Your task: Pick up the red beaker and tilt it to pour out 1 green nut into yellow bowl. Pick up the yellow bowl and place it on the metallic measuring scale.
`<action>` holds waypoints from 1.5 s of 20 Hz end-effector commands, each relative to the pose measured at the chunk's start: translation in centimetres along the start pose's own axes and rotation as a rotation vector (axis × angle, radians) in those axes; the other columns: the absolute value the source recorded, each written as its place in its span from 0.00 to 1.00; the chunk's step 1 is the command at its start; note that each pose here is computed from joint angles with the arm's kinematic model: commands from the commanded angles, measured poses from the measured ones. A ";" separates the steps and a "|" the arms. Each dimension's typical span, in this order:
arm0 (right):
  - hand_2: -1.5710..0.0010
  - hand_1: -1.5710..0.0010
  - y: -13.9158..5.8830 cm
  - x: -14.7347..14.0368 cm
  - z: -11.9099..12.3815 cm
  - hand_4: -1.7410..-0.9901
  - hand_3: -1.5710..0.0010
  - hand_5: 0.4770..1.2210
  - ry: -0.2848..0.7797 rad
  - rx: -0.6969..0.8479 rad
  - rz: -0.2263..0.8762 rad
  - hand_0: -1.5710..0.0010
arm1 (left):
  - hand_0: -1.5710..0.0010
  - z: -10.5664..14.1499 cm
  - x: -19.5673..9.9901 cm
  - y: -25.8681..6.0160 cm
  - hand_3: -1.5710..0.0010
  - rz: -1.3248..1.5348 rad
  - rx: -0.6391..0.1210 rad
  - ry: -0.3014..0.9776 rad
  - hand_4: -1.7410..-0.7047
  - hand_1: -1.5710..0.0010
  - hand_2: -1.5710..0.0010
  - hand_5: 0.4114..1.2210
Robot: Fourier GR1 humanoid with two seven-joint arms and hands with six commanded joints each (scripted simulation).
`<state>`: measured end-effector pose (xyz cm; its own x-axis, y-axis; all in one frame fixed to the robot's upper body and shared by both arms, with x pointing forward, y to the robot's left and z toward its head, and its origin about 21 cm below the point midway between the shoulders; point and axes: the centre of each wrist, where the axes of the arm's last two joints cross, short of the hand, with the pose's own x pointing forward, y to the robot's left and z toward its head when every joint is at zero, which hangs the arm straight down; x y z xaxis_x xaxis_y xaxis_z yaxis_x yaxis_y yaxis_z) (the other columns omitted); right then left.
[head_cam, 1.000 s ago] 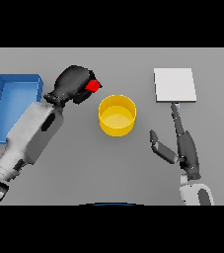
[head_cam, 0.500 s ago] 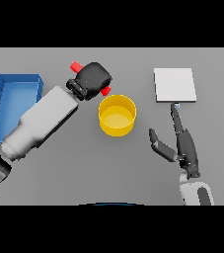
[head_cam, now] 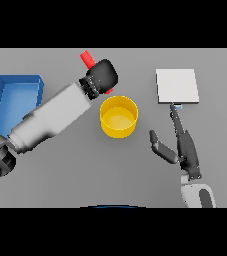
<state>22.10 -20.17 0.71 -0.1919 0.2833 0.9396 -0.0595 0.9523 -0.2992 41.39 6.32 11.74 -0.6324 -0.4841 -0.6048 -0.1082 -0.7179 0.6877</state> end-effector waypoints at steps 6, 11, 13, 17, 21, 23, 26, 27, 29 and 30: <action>1.00 1.00 0.2 -0.2 0.2 0.90 1.00 0.28 0.002 -0.022 0.000 1.00 | 0.00 -0.4 2.2 -0.1 0.00 -0.168 0.028 -0.006 0.00 0.00 0.00 1.00; 1.00 1.00 0.7 0.0 0.4 0.89 1.00 0.27 -0.025 -0.022 0.014 1.00 | 0.00 -0.9 2.7 1.3 0.00 -0.362 0.000 -0.028 0.01 0.00 0.00 1.00; 1.00 1.00 0.6 0.0 -0.1 0.91 1.00 0.26 -0.005 -0.025 0.019 1.00 | 0.00 -1.3 3.3 2.4 0.00 -0.438 -0.031 -0.063 0.01 0.00 0.00 1.00; 1.00 1.00 0.5 0.0 0.1 0.93 1.00 0.28 -0.021 -0.023 0.024 1.00 | 0.00 -1.7 3.7 3.8 0.00 -0.526 -0.044 -0.050 0.01 0.00 0.00 1.00; 1.00 1.00 0.4 -0.1 0.3 0.94 1.00 0.28 -0.022 -0.022 0.023 1.00 | 0.00 -1.3 -0.1 6.1 0.00 -0.481 -0.001 -0.013 0.01 0.00 0.00 1.00; 1.00 1.00 0.1 0.0 0.3 0.95 1.00 0.28 -0.027 -0.023 0.038 1.00 | 0.00 -1.0 -2.4 7.4 0.00 -0.451 0.005 0.037 0.01 0.00 0.00 1.00; 1.00 1.00 0.6 0.2 -0.1 0.95 1.00 0.27 -0.025 -0.023 0.042 1.00 | 0.00 0.3 -6.9 9.1 0.35 -0.331 0.027 0.130 0.01 0.00 0.00 1.00; 1.00 1.00 0.6 0.2 0.2 0.96 1.00 0.27 -0.024 -0.021 0.048 1.00 | 0.00 0.9 -8.7 9.3 0.28 -0.267 0.059 0.150 0.01 0.00 0.00 1.00; 1.00 1.00 0.5 0.1 0.2 0.99 1.00 0.28 -0.017 -0.024 0.033 1.00 | 0.00 2.0 -11.8 9.5 0.18 -0.101 0.055 0.220 0.01 0.00 0.00 1.00; 1.00 1.00 0.5 0.0 0.1 0.99 1.00 0.27 -0.023 -0.026 0.035 1.00 | 0.00 2.6 -13.3 9.4 0.14 -0.012 0.054 0.274 0.01 0.00 0.00 1.00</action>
<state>21.91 -19.70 0.56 -0.2158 0.3144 0.9244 -0.0266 0.9445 -0.3274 46.81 7.39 27.30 -0.3956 -0.5995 -0.6958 -0.1587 -0.7016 0.6947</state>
